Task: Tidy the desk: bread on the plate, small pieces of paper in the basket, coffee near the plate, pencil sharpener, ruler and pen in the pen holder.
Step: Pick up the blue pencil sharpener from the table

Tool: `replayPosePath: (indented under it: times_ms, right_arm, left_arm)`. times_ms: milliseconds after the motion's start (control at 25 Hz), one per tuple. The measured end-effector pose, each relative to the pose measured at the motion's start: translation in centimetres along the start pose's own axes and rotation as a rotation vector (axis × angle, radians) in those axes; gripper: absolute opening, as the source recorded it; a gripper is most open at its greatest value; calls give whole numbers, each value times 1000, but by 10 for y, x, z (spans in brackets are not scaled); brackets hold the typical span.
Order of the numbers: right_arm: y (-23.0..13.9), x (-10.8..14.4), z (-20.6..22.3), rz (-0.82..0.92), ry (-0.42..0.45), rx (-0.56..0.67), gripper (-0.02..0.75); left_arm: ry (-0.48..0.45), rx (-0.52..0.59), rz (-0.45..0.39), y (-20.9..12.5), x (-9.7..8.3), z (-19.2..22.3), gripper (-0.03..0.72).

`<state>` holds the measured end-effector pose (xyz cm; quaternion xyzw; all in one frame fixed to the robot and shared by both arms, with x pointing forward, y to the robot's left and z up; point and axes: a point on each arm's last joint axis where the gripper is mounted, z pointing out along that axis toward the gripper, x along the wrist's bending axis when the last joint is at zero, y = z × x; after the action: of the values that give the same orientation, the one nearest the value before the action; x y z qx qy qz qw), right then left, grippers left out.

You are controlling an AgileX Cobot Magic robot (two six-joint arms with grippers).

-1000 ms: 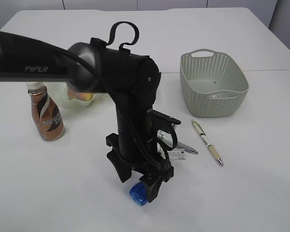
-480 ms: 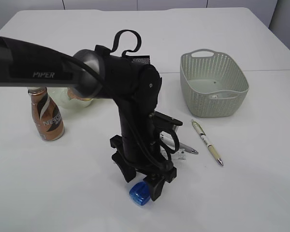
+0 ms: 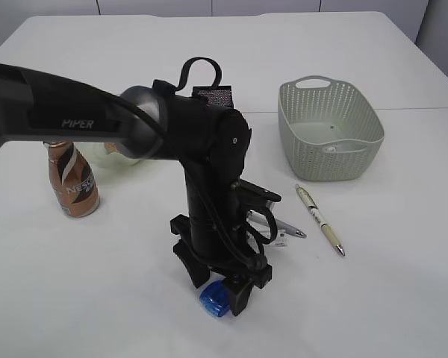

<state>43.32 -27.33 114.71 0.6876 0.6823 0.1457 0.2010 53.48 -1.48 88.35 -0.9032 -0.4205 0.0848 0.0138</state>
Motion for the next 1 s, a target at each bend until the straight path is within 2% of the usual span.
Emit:
replayPosePath:
  times_ms: [160, 280, 360, 560, 1000]
  right_arm:
    - [0, 0, 0, -2, 0, 0, 467]
    - [0, 0, 0, -3, -2, 0, 467]
    - [0, 0, 0, -3, -3, -1, 467]
    - [0, -1, 0, -4, -7, -2, 467]
    - [0, -1, 0, -5, -9, -2, 467]
  left_arm:
    - [0, 10, -1, 0, 0, 2, 548]
    - [0, 21, -1, 0, 0, 3, 517]
    - [2, 33, 0, -1, 1, 4, 476]
    - [1, 45, -1, -2, 1, 5, 319]
    - [-4, 70, -4, -2, 0, 3, 287]
